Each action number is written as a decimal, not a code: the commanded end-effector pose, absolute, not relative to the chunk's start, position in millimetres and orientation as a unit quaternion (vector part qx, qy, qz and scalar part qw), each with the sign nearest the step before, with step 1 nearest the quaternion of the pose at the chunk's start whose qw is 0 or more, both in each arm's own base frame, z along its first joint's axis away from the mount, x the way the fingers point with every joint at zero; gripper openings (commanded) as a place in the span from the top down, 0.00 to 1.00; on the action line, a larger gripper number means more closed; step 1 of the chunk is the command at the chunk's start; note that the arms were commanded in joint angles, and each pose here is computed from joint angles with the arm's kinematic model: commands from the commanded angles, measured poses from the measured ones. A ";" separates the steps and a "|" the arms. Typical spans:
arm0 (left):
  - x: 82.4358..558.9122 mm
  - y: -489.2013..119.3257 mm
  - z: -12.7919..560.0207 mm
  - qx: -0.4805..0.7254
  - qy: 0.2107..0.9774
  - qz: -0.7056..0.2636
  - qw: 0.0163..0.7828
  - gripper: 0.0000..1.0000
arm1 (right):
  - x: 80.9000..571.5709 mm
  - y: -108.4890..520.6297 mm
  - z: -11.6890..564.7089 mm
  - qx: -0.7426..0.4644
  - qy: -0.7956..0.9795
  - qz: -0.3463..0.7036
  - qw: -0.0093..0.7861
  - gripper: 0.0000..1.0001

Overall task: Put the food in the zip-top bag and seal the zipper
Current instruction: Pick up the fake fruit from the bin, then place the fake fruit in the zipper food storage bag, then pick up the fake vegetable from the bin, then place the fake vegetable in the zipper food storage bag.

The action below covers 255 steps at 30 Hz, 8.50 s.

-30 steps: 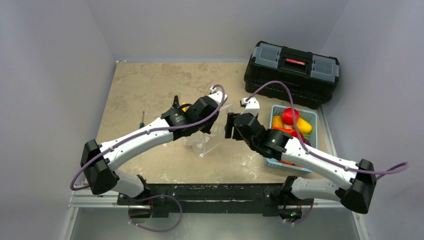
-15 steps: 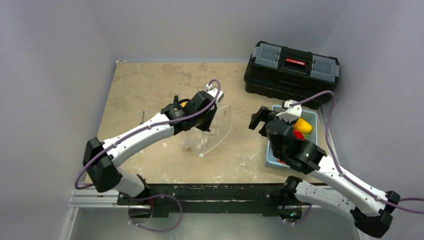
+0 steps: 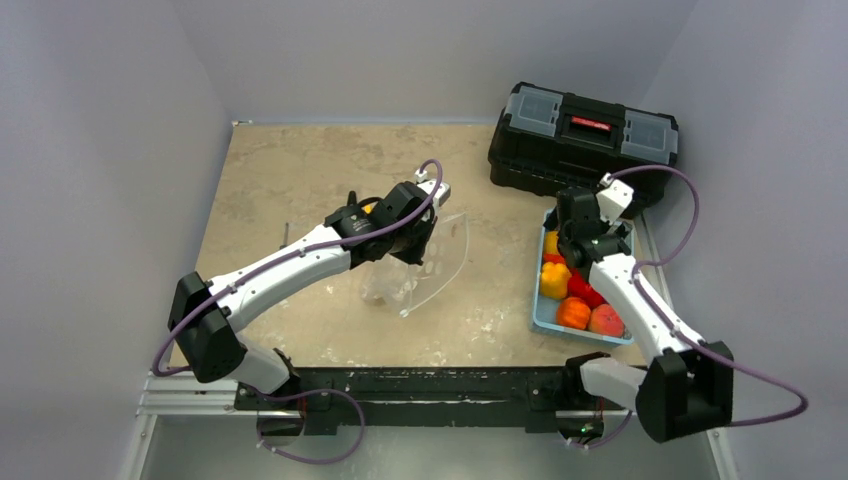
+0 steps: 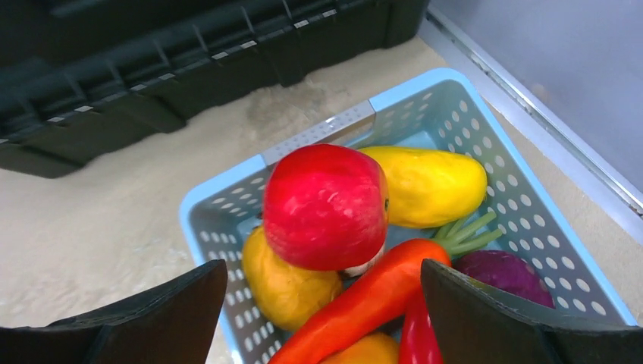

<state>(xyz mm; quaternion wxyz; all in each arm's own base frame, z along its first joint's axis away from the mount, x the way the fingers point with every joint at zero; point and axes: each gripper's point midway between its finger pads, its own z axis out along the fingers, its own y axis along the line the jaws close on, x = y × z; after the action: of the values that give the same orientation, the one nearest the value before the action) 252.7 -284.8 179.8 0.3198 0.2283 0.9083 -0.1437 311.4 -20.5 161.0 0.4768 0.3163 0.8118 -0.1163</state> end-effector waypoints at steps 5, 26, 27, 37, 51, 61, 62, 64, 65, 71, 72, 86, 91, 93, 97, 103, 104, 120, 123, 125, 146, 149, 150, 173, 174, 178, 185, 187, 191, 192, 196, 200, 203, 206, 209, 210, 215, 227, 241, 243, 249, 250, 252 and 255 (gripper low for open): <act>255.4 -298.0 205.3 0.232 0.893 -0.186 0.338 1.00 | 343.8 -41.5 150.6 0.330 0.814 -0.121 0.462 0.01; 255.3 -298.6 205.2 0.231 0.893 -0.193 0.333 1.00 | 350.6 -48.3 130.5 0.329 0.815 -0.133 0.458 0.09; 255.4 -298.5 205.8 0.232 0.893 -0.194 0.334 1.00 | 350.0 -49.9 131.4 0.331 0.813 -0.136 0.459 0.10; 254.3 -295.7 210.7 0.231 0.891 -0.194 0.340 1.00 | 348.8 -55.1 126.6 0.338 0.811 -0.145 0.455 0.15; 248.2 -289.8 226.2 0.228 0.882 -0.208 0.357 1.00 | 335.9 -54.7 131.9 0.321 0.819 -0.144 0.453 0.76; 251.7 -283.4 228.2 0.223 0.881 -0.194 0.368 1.00 | 326.7 -13.7 171.2 0.262 0.826 -0.024 0.499 0.88; 251.7 -283.5 228.0 0.223 0.882 -0.194 0.368 1.00 | 325.7 -7.2 179.6 0.252 0.823 -0.006 0.508 0.89; 252.0 -283.3 226.1 0.223 0.883 -0.191 0.367 1.00 | 323.4 10.9 197.1 0.227 0.819 0.037 0.525 0.90; 252.9 -282.7 225.8 0.223 0.883 -0.189 0.368 1.00 | 322.3 20.7 204.4 0.213 0.818 0.058 0.531 0.91; 255.6 -280.3 220.7 0.223 0.886 -0.176 0.367 1.00 | 304.7 125.5 249.0 0.045 0.806 0.237 0.540 0.95; 256.0 -280.2 219.2 0.223 0.887 -0.174 0.366 1.00 | 296.4 144.4 257.7 0.018 0.795 0.277 0.539 0.95; 258.9 -281.8 216.8 0.220 0.888 -0.181 0.361 1.00 | 224.4 229.1 342.4 -0.150 0.686 0.494 0.513 0.93; 259.1 -282.6 216.5 0.217 0.888 -0.189 0.358 1.00 | 217.3 263.3 342.6 -0.163 0.686 0.501 0.502 0.92; 259.1 -282.4 216.4 0.217 0.888 -0.189 0.358 1.00 | 218.2 273.9 336.5 -0.165 0.696 0.493 0.496 0.92; 258.3 -282.8 218.6 0.216 0.887 -0.193 0.359 1.00 | 240.1 272.6 306.8 -0.124 0.749 0.418 0.499 0.91; 257.5 -282.0 223.7 0.215 0.883 -0.199 0.366 1.00 | 258.7 264.2 271.9 -0.085 0.798 0.349 0.484 0.82; 257.3 -282.2 223.6 0.215 0.883 -0.200 0.365 1.00 | 260.3 264.1 269.9 -0.080 0.801 0.345 0.483 0.79; 256.3 -281.1 226.8 0.213 0.882 -0.205 0.367 1.00 | 267.5 261.6 264.6 -0.059 0.816 0.323 0.476 0.15; 256.8 -281.0 226.2 0.213 0.882 -0.205 0.367 1.00 | 267.2 260.1 268.6 -0.062 0.816 0.319 0.479 0.12; 256.9 -281.6 225.8 0.213 0.882 -0.206 0.366 1.00 | 267.3 256.5 272.3 -0.062 0.816 0.312 0.483 0.11; 255.4 -283.2 221.5 0.225 0.882 -0.206 0.359 1.00 | 250.1 70.4 263.3 0.219 0.795 0.041 0.564 0.01; 254.6 -283.6 222.5 0.227 0.879 -0.211 0.363 1.00 | 256.5 49.0 242.0 0.255 0.805 0.032 0.535 0.01; 254.3 -284.0 223.0 0.229 0.877 -0.213 0.364 1.00 | 259.5 42.1 231.2 0.262 0.813 0.027 0.519 0.01; 250.4 -283.6 231.0 0.235 0.870 -0.224 0.372 1.00 | 236.5 -61.2 115.9 0.484 0.809 -0.076 0.324 0.01; 250.4 -283.5 231.0 0.234 0.870 -0.224 0.372 1.00 | 236.3 -59.8 110.1 0.485 0.812 -0.072 0.318 0.01; 250.3 -283.7 231.5 0.234 0.869 -0.225 0.373 1.00 | 233.0 -50.8 85.7 0.487 0.823 -0.057 0.288 0.01; 249.7 -285.2 230.7 0.235 0.869 -0.228 0.370 1.00 | 233.2 -48.3 66.3 0.491 0.823 -0.051 0.281 0.04; 249.6 -285.0 230.0 0.236 0.870 -0.227 0.369 1.00 | 234.7 -46.1 66.2 0.490 0.824 -0.044 0.282 0.12; 250.0 -285.5 229.8 0.236 0.870 -0.227 0.369 1.00 | 239.9 -48.5 87.8 0.488 0.816 -0.038 0.308 0.22; 250.4 -285.3 229.3 0.235 0.871 -0.226 0.368 1.00 | 241.5 -50.6 96.4 0.488 0.811 -0.038 0.319 0.25; 250.1 -285.9 228.1 0.235 0.872 -0.226 0.366 1.00 | 244.0 -54.6 127.6 0.484 0.796 -0.030 0.363 0.37; 250.3 -286.3 227.2 0.235 0.872 -0.225 0.365 1.00 | 254.7 -50.9 157.0 0.449 0.795 -0.004 0.409 0.54; 248.3 -288.5 227.0 0.239 0.872 -0.231 0.360 1.00 | 273.0 -26.0 178.9 0.378 0.815 0.066 0.434 0.69; 248.1 -289.2 226.3 0.240 0.872 -0.233 0.358 1.00 | 288.8 20.5 197.1 0.278 0.838 0.179 0.433 0.74; 248.1 -289.6 225.1 0.240 0.873 -0.232 0.355 1.00 | 297.1 62.1 208.8 0.210 0.848 0.249 0.419 0.80; 248.1 -289.9 225.4 0.240 0.873 -0.232 0.355 1.00 | 297.9 81.6 216.2 0.182 0.849 0.264 0.420 0.82; 247.9 -290.2 223.5 0.241 0.875 -0.231 0.351 1.00 | 281.0 190.7 278.1 0.051 0.812 0.356 0.460 0.82; 249.2 -287.6 225.8 0.239 0.874 -0.227 0.356 1.00 | 227.2 289.2 345.7 -0.046 0.745 0.419 0.517 0.79; 248.7 -284.7 231.9 0.236 0.870 -0.229 0.366 1.00 | 254.5 280.8 244.0 0.035 0.841 0.290 0.455 0.53; 249.2 -285.0 232.1 0.236 0.870 -0.229 0.367 1.00 | 254.9 282.6 242.3 0.030 0.845 0.285 0.451 0.39; 248.9 -284.6 231.9 0.236 0.870 -0.229 0.367 1.00 | 256.1 276.6 231.9 0.027 0.866 0.244 0.435 0.08; 249.2 -284.5 231.9 0.236 0.870 -0.229 0.367 1.00 | 256.2 274.3 229.6 0.026 0.870 0.234 0.433 0.06; 249.4 -284.3 231.5 0.236 0.871 -0.228 0.367 1.00 | 255.9 270.5 227.2 0.022 0.874 0.221 0.432 0.03; 249.3 -284.7 230.7 0.235 0.871 -0.228 0.365 1.00 | 255.7 265.1 232.3 0.018 0.872 0.214 0.440 0.01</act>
<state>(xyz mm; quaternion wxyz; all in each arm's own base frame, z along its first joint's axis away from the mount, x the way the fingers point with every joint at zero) 247.5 -280.2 212.3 0.3394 0.2322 0.8874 -0.2082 250.1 274.7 209.4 0.4142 0.0101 0.8818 0.2251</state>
